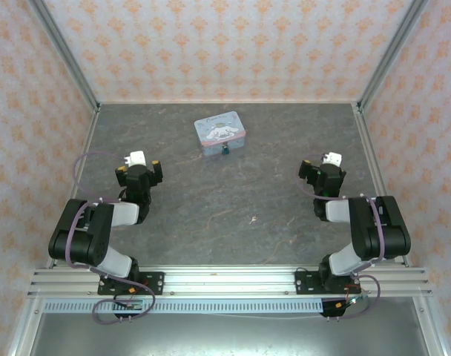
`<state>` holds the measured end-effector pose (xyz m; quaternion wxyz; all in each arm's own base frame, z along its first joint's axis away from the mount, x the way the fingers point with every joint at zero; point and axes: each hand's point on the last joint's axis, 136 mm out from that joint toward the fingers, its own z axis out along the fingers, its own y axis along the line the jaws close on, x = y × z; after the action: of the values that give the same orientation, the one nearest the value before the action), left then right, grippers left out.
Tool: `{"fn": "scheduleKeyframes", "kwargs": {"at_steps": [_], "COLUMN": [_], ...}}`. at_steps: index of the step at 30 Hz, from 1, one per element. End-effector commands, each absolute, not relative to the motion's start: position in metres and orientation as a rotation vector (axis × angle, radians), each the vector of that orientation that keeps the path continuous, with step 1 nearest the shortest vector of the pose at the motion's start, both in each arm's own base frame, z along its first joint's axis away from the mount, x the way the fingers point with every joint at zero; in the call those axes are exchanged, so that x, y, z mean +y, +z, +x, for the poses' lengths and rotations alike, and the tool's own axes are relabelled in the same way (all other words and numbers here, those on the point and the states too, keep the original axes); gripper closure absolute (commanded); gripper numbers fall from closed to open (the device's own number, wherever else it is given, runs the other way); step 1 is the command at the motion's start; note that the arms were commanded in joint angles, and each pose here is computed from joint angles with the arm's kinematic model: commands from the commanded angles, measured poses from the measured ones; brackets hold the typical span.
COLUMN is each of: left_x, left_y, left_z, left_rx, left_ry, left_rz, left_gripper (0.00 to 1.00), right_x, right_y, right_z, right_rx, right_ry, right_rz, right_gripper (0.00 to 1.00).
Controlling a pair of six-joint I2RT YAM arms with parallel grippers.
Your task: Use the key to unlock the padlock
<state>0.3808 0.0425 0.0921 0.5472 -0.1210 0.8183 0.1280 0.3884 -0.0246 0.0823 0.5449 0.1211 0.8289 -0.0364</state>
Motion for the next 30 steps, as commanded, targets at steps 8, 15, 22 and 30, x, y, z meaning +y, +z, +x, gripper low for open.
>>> {"fn": "scheduleKeyframes", "kwargs": {"at_steps": [8,15,22,30], "left_x": [0.043,0.043,0.044,0.045], "left_y": [0.099,0.098,0.098,0.134], "left_z": [0.385,0.385,0.385,0.375], "left_rx": [1.924,1.924,1.926,1.901], "left_ry": [0.295,0.296,0.296,0.293], "left_rz": [-0.291,-0.291,-0.292,-0.297], "left_gripper": [0.0,0.0,0.0,0.0], "right_x": [-0.026,-0.026,-0.026,-0.027], "right_y": [0.088,0.089,0.089,0.112], "right_z": [0.394,0.394,0.394,0.388], "right_rx": [1.954,1.955,1.954,1.947], "right_ry": [-0.09,-0.09,-0.09,-0.094], "right_rz": [0.278,0.278,0.279,0.288], "right_gripper": [0.01,0.01,0.01,0.03]}}
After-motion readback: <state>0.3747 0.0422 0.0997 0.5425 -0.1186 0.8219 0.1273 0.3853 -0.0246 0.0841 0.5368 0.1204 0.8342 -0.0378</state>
